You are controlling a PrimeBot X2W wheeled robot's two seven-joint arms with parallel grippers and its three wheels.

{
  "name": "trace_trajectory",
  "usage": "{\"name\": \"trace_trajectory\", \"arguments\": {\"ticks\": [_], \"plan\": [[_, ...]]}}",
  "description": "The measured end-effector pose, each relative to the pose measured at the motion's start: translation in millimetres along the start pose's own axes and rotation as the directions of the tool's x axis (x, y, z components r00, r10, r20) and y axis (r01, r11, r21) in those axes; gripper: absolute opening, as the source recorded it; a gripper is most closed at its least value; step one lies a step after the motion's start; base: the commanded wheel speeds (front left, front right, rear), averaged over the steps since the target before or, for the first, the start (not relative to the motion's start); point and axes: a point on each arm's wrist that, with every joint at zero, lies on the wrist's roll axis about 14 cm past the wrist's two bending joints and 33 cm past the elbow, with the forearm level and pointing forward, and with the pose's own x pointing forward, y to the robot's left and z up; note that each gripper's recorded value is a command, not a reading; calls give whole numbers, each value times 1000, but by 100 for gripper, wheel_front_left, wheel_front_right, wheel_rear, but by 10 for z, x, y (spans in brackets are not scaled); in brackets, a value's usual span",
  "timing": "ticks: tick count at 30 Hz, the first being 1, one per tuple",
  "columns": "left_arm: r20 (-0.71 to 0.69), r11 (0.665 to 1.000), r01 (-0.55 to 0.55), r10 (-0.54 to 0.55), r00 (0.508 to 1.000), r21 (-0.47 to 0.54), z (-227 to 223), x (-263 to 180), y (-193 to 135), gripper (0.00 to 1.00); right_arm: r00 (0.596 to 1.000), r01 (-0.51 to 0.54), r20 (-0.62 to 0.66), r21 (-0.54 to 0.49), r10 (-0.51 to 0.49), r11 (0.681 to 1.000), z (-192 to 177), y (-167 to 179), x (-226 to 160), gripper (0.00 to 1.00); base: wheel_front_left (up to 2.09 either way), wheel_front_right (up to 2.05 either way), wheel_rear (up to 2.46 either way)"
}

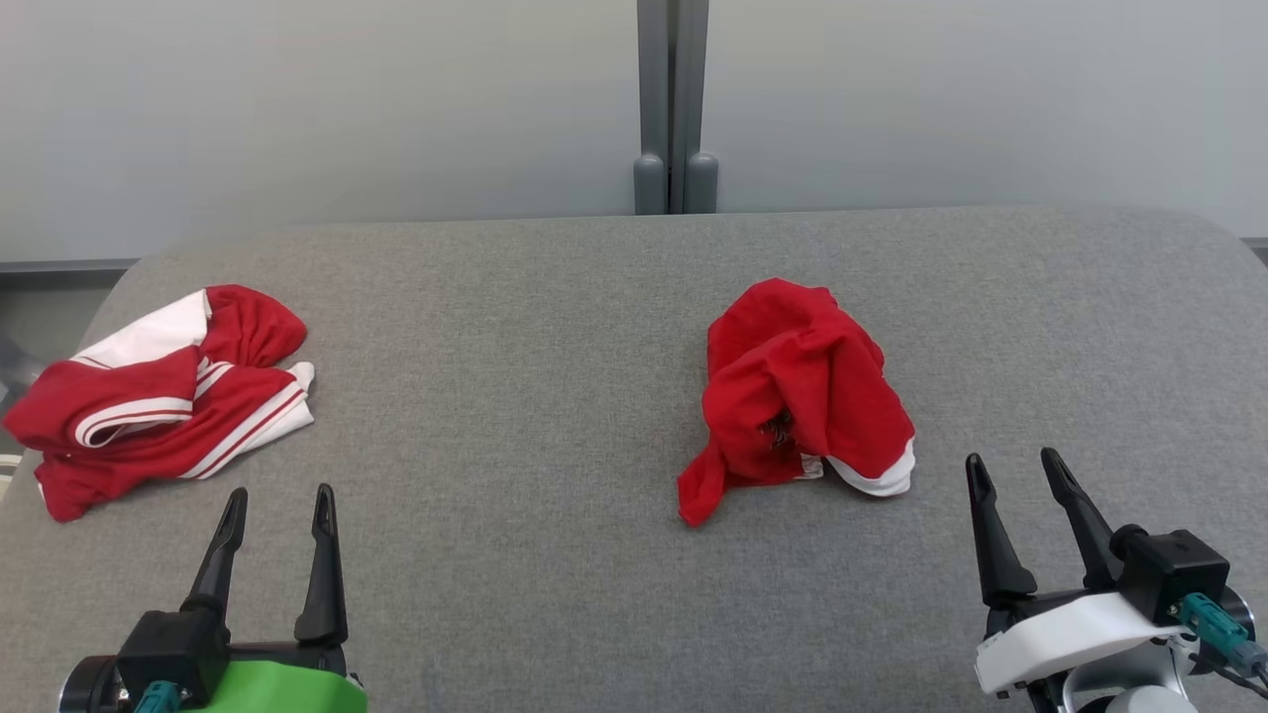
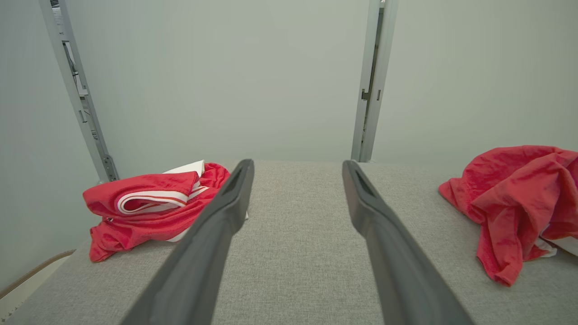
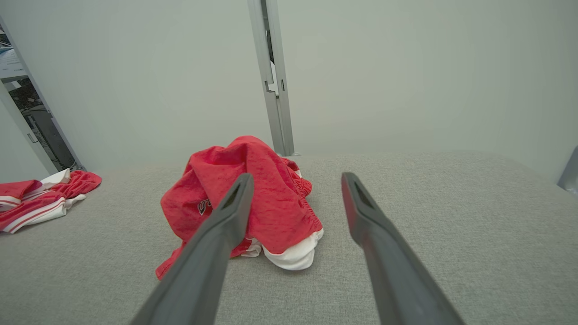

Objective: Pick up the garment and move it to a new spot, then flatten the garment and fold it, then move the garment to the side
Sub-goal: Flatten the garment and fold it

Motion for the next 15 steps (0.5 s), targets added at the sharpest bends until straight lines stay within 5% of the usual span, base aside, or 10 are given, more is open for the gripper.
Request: {"name": "trace_trajectory", "arguments": {"ticks": [15], "plan": [[-8,1000,11,-11,1000,1,-30,22,-21,100,1000,10,-7,-2,-10,1000,-15,-38,-11,100,0,0,0]]}}
